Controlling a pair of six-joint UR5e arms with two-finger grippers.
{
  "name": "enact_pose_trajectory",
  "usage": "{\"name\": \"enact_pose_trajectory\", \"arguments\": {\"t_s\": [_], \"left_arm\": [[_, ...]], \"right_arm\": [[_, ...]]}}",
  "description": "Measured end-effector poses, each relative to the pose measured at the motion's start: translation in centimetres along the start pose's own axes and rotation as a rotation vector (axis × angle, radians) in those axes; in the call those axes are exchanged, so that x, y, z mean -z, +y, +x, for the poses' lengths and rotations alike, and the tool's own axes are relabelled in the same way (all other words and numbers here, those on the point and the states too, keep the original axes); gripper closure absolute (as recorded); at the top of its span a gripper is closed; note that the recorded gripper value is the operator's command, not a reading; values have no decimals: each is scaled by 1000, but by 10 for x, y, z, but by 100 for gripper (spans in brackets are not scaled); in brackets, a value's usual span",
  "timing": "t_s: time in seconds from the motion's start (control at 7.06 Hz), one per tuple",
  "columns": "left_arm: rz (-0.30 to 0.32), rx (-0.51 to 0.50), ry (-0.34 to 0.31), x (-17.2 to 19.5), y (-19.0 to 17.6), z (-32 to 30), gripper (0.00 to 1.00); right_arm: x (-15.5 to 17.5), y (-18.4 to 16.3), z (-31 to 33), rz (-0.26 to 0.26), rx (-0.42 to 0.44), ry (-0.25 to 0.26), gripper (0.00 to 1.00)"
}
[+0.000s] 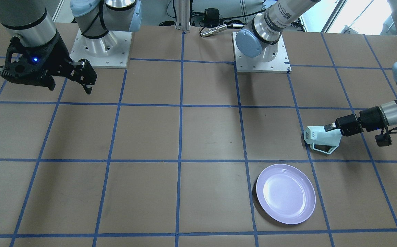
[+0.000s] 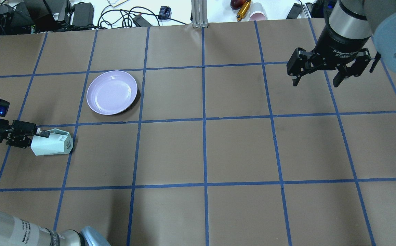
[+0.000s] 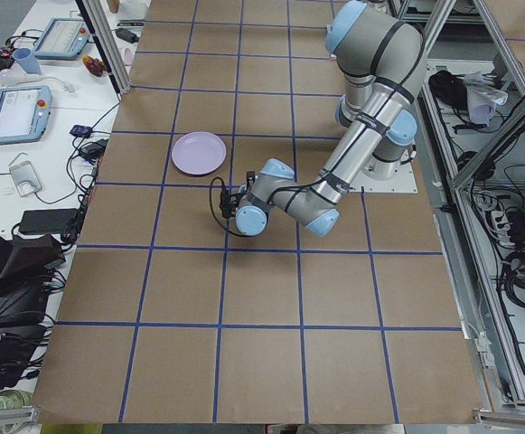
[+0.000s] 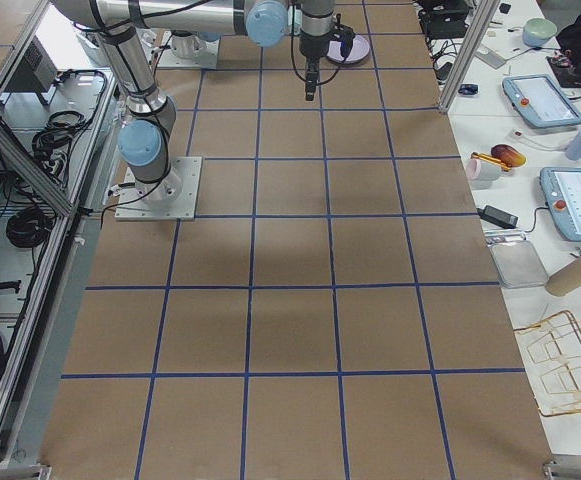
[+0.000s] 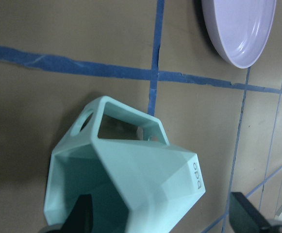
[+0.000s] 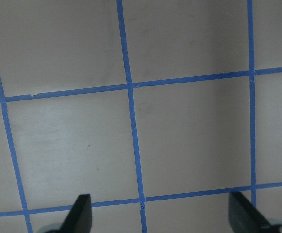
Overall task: Flip cup and place on plate
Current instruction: 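Close the left gripper on the open end of the lying mug, then lift the mug with the left gripper and rotate it upright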
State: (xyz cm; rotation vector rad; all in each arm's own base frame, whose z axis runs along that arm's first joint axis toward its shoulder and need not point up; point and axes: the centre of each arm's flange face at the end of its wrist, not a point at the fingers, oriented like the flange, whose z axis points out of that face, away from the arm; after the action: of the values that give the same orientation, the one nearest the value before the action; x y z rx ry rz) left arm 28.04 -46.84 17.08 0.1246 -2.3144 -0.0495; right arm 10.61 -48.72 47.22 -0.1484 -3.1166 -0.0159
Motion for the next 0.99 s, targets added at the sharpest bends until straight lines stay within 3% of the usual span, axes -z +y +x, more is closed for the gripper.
{"name": "enact_pose_trajectory", "arguments": {"t_s": [0.14,0.57,0.99], "left_arm": [[4,4,14,-4,1,0,100],[13,12,11,-2,0,2,100],[31,30,-40,21,-9,16,100]], "right_arm": [[0,0,0,0,0,0,0],[0,0,0,0,0,0,0],[0,0,0,0,0,0,0]]}}
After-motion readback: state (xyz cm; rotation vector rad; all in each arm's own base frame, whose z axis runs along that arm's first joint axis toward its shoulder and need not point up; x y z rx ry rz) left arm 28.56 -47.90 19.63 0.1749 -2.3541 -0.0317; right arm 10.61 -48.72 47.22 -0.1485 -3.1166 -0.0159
